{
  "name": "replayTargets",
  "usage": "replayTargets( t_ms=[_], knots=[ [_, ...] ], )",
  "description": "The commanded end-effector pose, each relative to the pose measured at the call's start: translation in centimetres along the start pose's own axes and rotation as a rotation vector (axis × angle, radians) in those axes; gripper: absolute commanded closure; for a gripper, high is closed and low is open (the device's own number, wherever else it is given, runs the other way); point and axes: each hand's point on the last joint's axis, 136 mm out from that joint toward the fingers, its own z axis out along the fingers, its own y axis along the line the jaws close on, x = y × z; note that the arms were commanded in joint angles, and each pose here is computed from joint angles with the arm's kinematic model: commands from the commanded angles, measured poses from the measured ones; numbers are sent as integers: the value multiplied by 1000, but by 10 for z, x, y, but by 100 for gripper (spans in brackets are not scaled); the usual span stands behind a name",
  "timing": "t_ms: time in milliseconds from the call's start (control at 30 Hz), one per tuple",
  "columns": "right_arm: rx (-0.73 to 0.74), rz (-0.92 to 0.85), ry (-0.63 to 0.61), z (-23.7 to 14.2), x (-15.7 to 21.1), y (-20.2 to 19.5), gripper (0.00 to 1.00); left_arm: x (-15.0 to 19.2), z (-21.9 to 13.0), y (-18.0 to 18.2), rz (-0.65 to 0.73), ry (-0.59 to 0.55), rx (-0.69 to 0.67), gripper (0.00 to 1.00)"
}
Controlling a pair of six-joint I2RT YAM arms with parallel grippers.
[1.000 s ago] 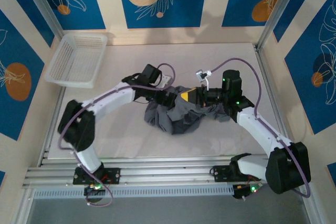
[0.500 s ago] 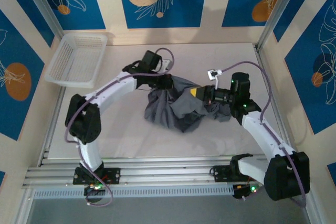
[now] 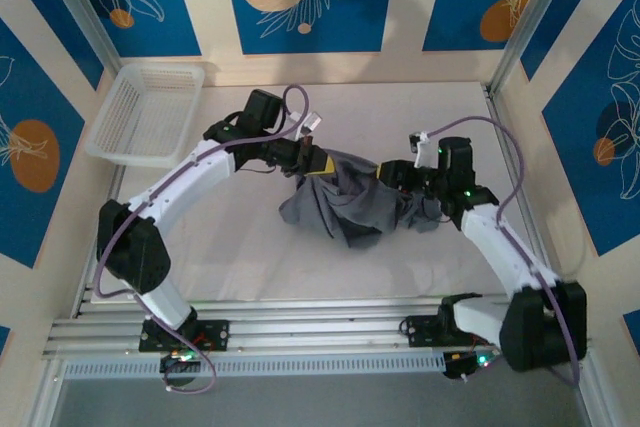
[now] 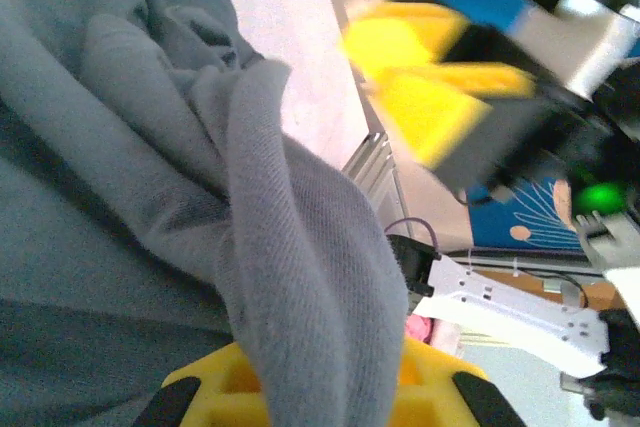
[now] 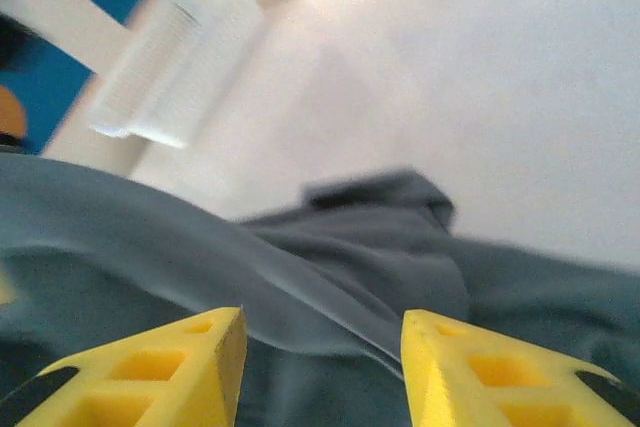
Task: Fold the inside-out t-shirt
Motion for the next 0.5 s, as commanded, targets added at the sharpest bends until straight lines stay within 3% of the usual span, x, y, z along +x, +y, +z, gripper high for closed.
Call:
replayTargets(
  t_ms=[0,167,400,467],
  knots=[
    [-106,-181,-72,-10,4,42,56,-11,0,-6,-6,-17,26,100],
    [-364,-418,27,6,36,107,58,-19,4,-7,-24,-24,40,100],
    [-472,-373,119,39,51,112,56,-16,4,-6,-23,-18,32,100],
    [-484,-356,136,45,52,112,68,-16,3,-7,-19,-19,33,100]
  ],
)
